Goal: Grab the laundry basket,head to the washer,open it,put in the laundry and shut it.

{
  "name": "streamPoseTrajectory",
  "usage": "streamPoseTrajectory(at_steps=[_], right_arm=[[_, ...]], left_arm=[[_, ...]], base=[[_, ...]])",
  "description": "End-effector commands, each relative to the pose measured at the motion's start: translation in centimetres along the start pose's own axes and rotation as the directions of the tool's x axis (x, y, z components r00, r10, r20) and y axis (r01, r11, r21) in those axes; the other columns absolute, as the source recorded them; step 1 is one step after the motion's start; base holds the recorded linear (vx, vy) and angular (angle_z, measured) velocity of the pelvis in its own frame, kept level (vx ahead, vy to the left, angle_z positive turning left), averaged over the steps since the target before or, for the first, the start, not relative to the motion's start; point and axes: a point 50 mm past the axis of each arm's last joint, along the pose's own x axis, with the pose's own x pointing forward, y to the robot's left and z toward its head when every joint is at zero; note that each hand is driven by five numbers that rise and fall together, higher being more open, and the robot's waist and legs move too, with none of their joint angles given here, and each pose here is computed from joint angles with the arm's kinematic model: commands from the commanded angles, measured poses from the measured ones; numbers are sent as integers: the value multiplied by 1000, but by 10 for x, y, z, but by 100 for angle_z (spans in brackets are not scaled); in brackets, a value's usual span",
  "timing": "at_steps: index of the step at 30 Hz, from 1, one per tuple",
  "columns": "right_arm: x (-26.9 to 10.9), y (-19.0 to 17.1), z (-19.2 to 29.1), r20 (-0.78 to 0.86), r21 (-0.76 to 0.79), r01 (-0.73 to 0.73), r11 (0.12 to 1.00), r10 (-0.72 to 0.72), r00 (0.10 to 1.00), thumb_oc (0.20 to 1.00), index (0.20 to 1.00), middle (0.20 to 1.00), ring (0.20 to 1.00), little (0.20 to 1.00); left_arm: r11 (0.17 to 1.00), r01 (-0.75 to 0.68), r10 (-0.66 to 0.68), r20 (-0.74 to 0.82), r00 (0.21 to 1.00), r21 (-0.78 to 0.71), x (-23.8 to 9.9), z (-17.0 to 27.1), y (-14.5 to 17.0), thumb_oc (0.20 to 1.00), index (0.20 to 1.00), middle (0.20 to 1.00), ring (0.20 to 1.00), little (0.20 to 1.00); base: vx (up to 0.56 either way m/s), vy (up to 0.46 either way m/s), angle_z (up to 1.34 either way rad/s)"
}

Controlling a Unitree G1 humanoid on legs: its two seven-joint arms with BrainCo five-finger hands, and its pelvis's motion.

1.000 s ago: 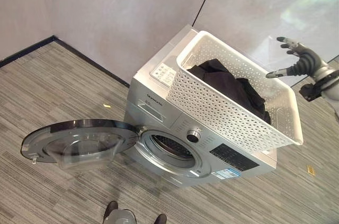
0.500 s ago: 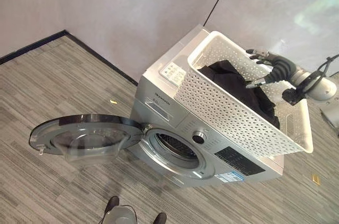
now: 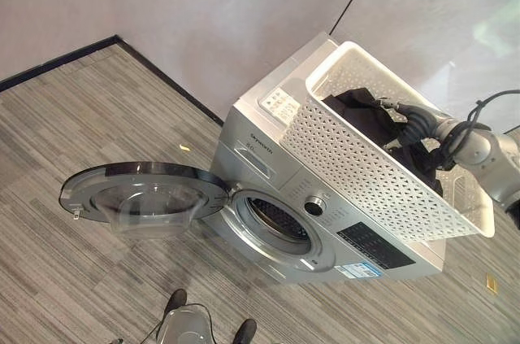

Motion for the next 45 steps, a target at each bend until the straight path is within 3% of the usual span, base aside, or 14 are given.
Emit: streamPoseTrajectory(at_steps=[1, 9, 10, 11, 12, 20, 27, 32, 35, 36, 42, 43, 44, 45], right_arm=[[2, -31, -6, -64, -74, 129, 989, -134, 989, 1000, 1000, 1000, 1000, 1000], [15, -20, -9, -116, -73, 119, 990, -126, 985, 1000, 1000, 1000, 1000, 1000], [16, -22, -9, -121, -80, 120, 990, -129, 984, 809, 809, 809, 809, 809], [17, -23, -9, -122, -80, 123, 989, -133, 984, 401, 401, 401, 401, 401], [16, -23, -10, -126, -76, 128, 989, -137, 982, 200, 200, 200, 200, 200], [10, -37, -20, -165, -28, 238, 971, -239, 957, 200, 200, 200, 200, 200], [-4, -56, -35, -213, 152, 374, 915, -339, 916, 200, 200, 200, 200, 200], [-22, -88, -41, -238, 337, 563, 754, -511, 826, 200, 200, 200, 200, 200], [-26, -98, -35, -218, 373, 607, 702, -570, 792, 200, 200, 200, 200, 200], [-31, -108, -30, -210, 434, 662, 611, -647, 733, 200, 200, 200, 200, 200], [-39, -133, -10, -170, 562, 708, 428, -778, 605, 200, 200, 200, 200, 200], [-41, -141, -6, -186, 604, 715, 352, -810, 556, 200, 200, 200, 200, 200], [-41, -141, -6, -186, 605, 715, 351, -810, 556, 200, 200, 200, 200, 200], [-41, -149, 3, -181, 661, 693, 287, -836, 519, 200, 200, 200, 200, 200]], left_arm=[[999, -10, 11, -19, 1000, 47, 0, -5, 4, 1000, 1000, 1000, 1000, 1000], [998, -10, 10, 2, 1000, 62, 1, 4, 3, 1000, 1000, 1000, 1000, 1000], [998, -10, 10, 5, 1000, 62, 1, 5, 3, 1000, 1000, 1000, 1000, 1000], [998, -13, 13, 8, 1000, 61, 1, 6, 4, 1000, 1000, 1000, 1000, 1000], [998, -13, 13, 8, 1000, 59, 1, 6, 3, 1000, 1000, 1000, 1000, 1000], [997, -21, 21, 10, 1000, 70, 1, 7, 3, 1000, 1000, 1000, 1000, 1000], [997, 1, 0, -15, 1000, 71, 0, -2, -3, 1000, 1000, 1000, 1000, 1000], [997, 13, -9, -65, 998, 72, -2, -16, -6, 1000, 1000, 1000, 1000, 1000], [997, 16, -11, -76, 997, 70, -2, -18, -8, 1000, 1000, 1000, 1000, 1000], [997, 19, -13, -84, 996, 70, -3, -20, -11, 1000, 1000, 1000, 1000, 1000], [997, 8, -1, -93, 996, 81, -3, -23, -13, 1000, 1000, 1000, 1000, 1000], [997, 11, -4, -91, 996, 77, -4, -23, -16, 1000, 1000, 1000, 1000, 1000], [997, 11, -4, -91, 996, 76, -4, -23, -16, 1000, 1000, 1000, 1000, 1000], [997, 9, -2, -93, 996, 72, -4, -23, -18, 1000, 1000, 1000, 1000, 1000]], base=[[-22, 0, 11], [-17, -3, 5], [0, 0, 0], [0, 0, 0], [0, 0, 0], [0, 0, 0], [45, -24, 0], [39, -20, -10], [-2, -1, -10], [0, 0, 0], [1, 2, -2], [-13, 6, 3], [0, 0, 0], [0, 0, 0]])
